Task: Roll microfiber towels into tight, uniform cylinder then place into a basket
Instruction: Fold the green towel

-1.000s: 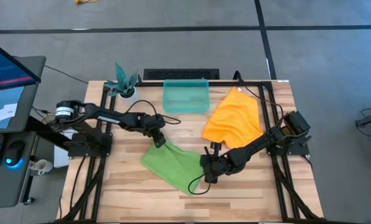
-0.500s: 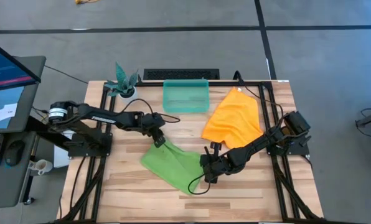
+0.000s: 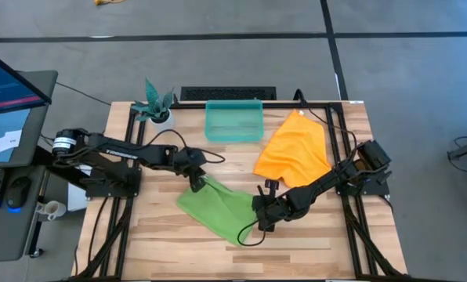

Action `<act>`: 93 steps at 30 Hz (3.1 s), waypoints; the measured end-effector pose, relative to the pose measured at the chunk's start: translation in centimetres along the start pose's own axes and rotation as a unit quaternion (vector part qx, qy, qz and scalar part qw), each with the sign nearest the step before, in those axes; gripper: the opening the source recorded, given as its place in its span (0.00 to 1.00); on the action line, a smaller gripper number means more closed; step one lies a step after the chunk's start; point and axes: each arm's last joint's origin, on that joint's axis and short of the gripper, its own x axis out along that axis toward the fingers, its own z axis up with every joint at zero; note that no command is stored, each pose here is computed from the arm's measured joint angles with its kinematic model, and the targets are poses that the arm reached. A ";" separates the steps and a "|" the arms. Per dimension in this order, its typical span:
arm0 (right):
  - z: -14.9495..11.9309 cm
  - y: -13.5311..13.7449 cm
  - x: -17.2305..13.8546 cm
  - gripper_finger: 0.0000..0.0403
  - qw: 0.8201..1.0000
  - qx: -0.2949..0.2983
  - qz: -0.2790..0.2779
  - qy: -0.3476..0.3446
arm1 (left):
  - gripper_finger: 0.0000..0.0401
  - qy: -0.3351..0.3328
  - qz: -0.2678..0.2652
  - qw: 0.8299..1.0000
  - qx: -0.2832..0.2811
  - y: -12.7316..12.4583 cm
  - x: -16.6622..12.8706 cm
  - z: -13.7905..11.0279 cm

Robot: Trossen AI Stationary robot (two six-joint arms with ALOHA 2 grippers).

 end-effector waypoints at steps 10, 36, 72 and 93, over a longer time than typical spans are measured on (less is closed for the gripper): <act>0.0 0.0 0.0 0.02 1.000 0.000 0.000 0.001 | 0.09 0.032 0.015 0.999 0.000 0.3 0.0 -0.6; -0.2 -0.1 0.0 0.02 1.000 -0.003 -0.004 0.008 | 0.15 0.100 0.055 0.993 0.007 0.8 3.0 -2.0; 3.1 4.3 -8.5 0.01 0.983 -0.122 -0.124 -0.051 | 0.03 -0.074 -0.092 0.993 -0.006 -7.1 -9.1 -5.1; 3.2 -1.1 -8.9 0.00 0.950 -0.133 -0.281 0.011 | 0.03 -0.140 -0.046 0.983 -0.106 -6.5 -10.6 -5.4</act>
